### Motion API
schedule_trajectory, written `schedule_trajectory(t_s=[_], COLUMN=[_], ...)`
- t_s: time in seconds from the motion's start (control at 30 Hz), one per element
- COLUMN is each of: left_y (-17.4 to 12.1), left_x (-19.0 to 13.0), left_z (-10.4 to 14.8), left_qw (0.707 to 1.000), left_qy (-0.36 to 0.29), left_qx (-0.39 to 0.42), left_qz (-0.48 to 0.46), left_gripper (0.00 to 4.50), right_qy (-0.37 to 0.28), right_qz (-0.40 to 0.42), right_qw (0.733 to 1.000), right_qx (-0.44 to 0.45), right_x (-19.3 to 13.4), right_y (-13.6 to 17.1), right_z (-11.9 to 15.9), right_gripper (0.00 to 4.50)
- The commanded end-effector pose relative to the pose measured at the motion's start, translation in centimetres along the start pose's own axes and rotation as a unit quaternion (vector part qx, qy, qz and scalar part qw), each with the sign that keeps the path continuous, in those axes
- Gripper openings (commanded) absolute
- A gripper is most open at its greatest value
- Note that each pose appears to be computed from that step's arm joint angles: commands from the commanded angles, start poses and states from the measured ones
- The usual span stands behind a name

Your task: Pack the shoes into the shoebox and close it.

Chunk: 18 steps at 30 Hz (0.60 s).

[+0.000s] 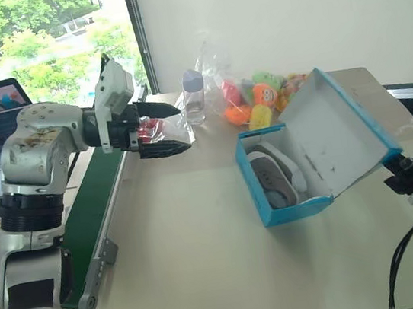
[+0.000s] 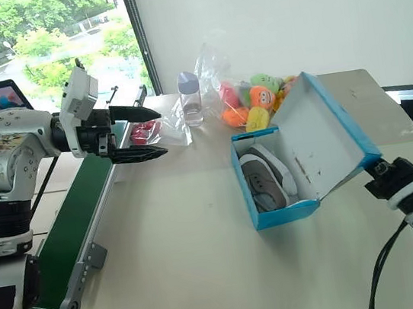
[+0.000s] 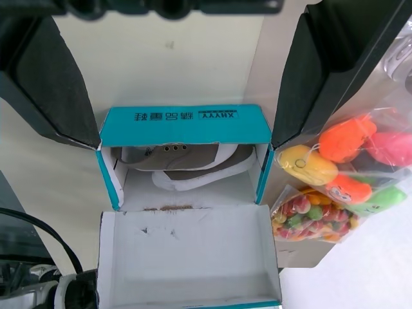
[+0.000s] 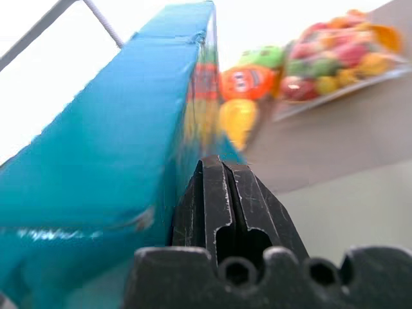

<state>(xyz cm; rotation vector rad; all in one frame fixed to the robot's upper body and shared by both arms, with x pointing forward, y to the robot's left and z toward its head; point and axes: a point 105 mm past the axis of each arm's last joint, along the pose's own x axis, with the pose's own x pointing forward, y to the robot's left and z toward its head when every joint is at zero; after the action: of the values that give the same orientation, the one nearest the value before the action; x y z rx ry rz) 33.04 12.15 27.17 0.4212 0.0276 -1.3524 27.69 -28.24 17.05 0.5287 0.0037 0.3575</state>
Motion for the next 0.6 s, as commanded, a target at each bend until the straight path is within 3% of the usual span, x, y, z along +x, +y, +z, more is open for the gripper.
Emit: schedule_trajectory(t_s=[0.03, 0.6], left_y=[-0.1, -0.3], left_x=[-0.9, -1.3], left_z=[1.2, 1.8], left_qw=[1.0, 0.999], left_qy=[-0.002, -0.003], left_qx=[0.03, 0.034], left_qz=[0.009, 0.026], left_gripper=[4.5, 4.5], right_qy=[0.044, 0.145], right_qz=[0.063, 0.153], right_qw=[0.997, 0.977], right_qx=[0.0, -0.02], right_x=[1.4, 8.1], right_y=[2.6, 5.6], right_z=[-1.1, -5.3], right_gripper=[0.07, 0.07])
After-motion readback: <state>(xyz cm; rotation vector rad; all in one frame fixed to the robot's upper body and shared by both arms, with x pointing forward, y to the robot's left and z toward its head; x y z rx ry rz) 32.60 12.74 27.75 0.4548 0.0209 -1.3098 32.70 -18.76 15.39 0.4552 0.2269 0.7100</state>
